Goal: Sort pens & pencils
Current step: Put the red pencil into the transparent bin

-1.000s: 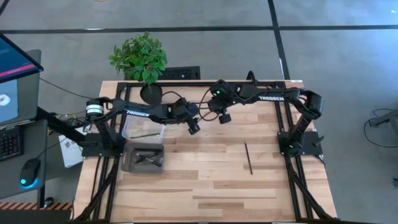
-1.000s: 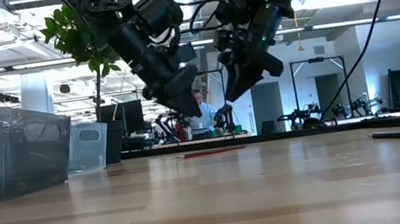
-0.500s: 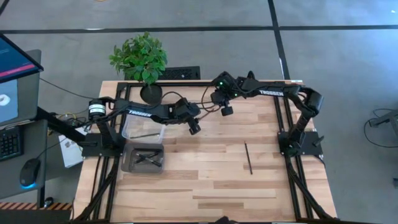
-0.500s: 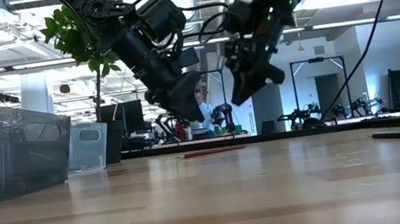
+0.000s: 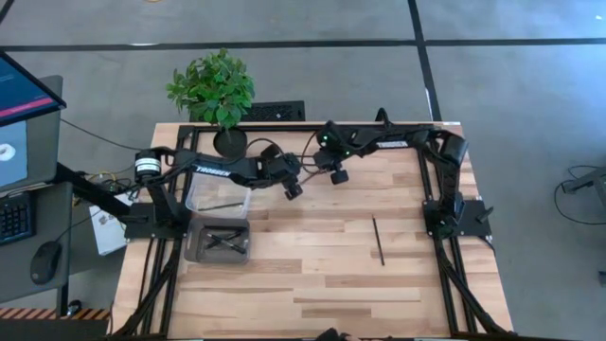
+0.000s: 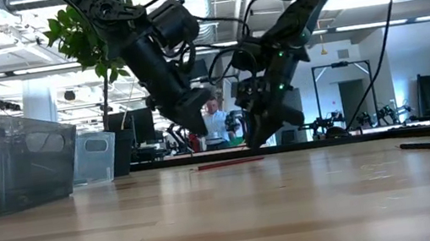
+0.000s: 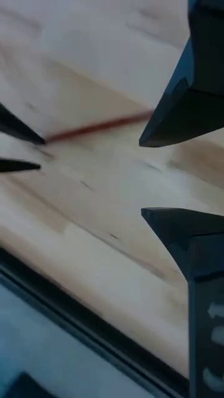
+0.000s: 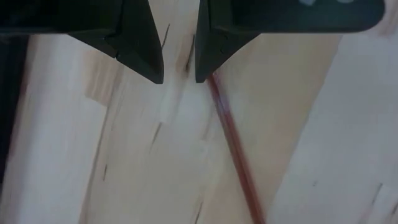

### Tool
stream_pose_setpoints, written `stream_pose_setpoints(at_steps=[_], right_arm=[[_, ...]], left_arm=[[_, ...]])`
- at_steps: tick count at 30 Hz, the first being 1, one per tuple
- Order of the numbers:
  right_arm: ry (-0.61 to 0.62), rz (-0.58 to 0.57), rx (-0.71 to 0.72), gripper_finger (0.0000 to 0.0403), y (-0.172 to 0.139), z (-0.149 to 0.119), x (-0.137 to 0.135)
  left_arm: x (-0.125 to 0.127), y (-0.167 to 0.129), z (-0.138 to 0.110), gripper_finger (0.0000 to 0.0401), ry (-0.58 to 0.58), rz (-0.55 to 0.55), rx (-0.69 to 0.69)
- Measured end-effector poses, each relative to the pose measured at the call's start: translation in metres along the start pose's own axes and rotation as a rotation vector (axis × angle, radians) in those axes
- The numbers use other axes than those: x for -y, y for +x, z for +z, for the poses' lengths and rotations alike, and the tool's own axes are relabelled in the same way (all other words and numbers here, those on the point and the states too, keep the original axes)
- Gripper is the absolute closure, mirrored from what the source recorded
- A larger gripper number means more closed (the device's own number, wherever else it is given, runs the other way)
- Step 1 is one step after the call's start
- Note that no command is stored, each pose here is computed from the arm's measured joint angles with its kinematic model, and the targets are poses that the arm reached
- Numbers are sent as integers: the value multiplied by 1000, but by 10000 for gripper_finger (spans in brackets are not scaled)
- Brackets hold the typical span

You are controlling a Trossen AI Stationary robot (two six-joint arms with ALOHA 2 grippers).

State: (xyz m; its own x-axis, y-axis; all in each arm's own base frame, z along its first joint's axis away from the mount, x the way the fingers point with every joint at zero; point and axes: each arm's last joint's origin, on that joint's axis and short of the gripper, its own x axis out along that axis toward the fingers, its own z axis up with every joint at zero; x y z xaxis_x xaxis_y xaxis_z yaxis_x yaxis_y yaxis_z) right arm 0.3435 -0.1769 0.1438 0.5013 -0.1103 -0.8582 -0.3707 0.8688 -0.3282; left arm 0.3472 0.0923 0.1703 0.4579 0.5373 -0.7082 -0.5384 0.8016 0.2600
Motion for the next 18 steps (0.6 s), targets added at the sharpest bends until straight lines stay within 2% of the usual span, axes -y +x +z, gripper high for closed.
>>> stream_pose_setpoints(at_steps=[6, 13, 18], right_arm=[[-7, -13, -27, 286, 2, 5, -4], [-12, 1, -29, 286, 2, 9, -9], [-1, 37, -61, 286, 2, 4, -11]], left_arm=[[-8, 3, -7, 241, -42, 9, -84], [-5, 5, -8, 241, -45, -66, -89], [-3, 11, -11, 241, -47, -77, -104]])
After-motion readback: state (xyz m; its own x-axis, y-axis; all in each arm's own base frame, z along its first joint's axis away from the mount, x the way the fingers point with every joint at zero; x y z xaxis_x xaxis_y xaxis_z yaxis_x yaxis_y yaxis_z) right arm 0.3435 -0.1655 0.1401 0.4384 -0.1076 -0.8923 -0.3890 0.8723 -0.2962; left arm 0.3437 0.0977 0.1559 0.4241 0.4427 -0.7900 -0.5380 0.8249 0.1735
